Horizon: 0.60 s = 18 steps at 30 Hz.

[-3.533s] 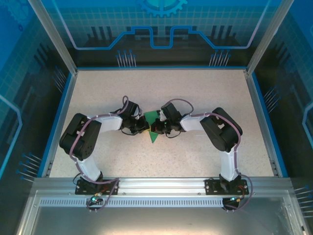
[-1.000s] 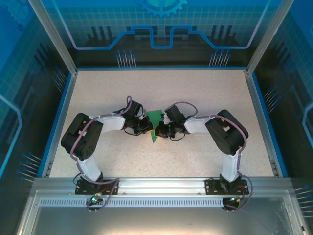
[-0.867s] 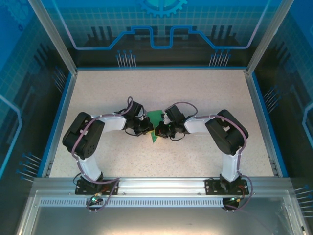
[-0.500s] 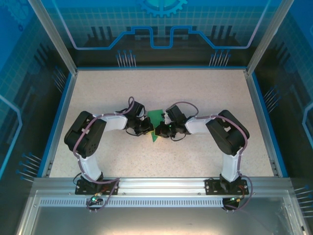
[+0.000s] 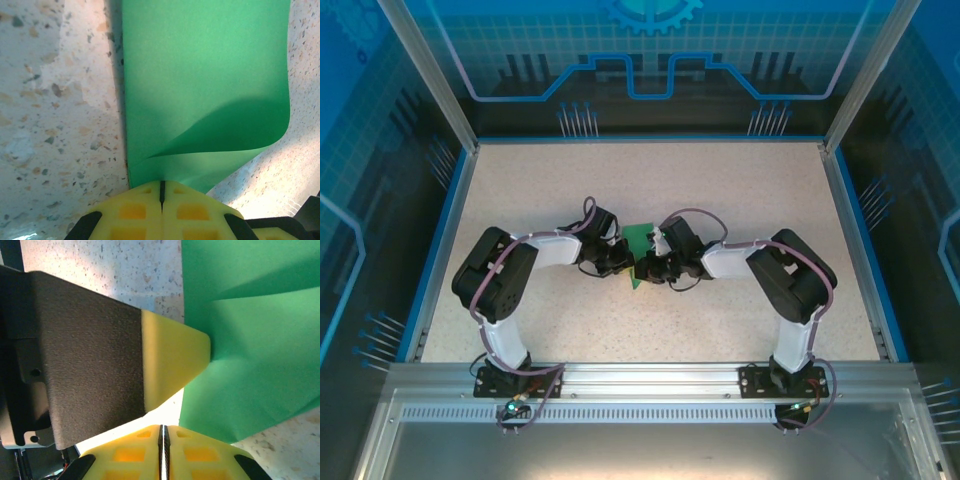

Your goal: Fold a paper plane with a square sheet of paper (pick it up from the middle)

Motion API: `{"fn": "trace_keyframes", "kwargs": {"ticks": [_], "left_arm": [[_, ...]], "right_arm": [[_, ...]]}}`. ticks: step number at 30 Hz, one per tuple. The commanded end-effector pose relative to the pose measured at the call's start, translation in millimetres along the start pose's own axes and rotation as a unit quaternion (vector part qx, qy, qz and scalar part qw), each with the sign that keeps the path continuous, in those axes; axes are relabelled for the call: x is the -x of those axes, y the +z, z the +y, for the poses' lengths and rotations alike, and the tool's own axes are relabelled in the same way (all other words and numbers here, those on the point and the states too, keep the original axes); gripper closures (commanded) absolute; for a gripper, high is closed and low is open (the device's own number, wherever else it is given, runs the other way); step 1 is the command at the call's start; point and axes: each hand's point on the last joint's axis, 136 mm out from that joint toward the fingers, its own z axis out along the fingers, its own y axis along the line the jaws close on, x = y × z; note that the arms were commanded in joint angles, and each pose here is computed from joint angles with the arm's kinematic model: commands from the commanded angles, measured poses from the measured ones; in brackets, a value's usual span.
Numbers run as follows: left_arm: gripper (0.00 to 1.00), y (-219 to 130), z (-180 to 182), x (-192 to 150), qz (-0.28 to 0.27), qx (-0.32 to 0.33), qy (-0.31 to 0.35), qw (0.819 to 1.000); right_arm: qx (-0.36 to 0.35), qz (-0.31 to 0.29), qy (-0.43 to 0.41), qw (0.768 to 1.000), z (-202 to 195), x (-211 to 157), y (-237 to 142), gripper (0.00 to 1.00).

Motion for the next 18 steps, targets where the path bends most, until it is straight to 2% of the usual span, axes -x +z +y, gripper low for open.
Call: {"fn": "trace_keyframes", "kwargs": {"ticks": [1, 11, 18], "left_arm": [[0.95, 10, 27, -3, 0.000, 0.055, -0.005, 0.998], [0.94, 10, 27, -3, 0.000, 0.055, -0.006, 0.998], [0.87, 3, 18, -1, -0.007, 0.045, 0.000, 0.999]], "right_arm": [[0.008, 0.015, -0.010, 1.000, 2, -5, 10, 0.88], [0.014, 0.025, -0.009, 1.000, 0, -7, 19, 0.88], [0.011, 0.025, -0.007, 1.000, -2, -6, 22, 0.88]]}}
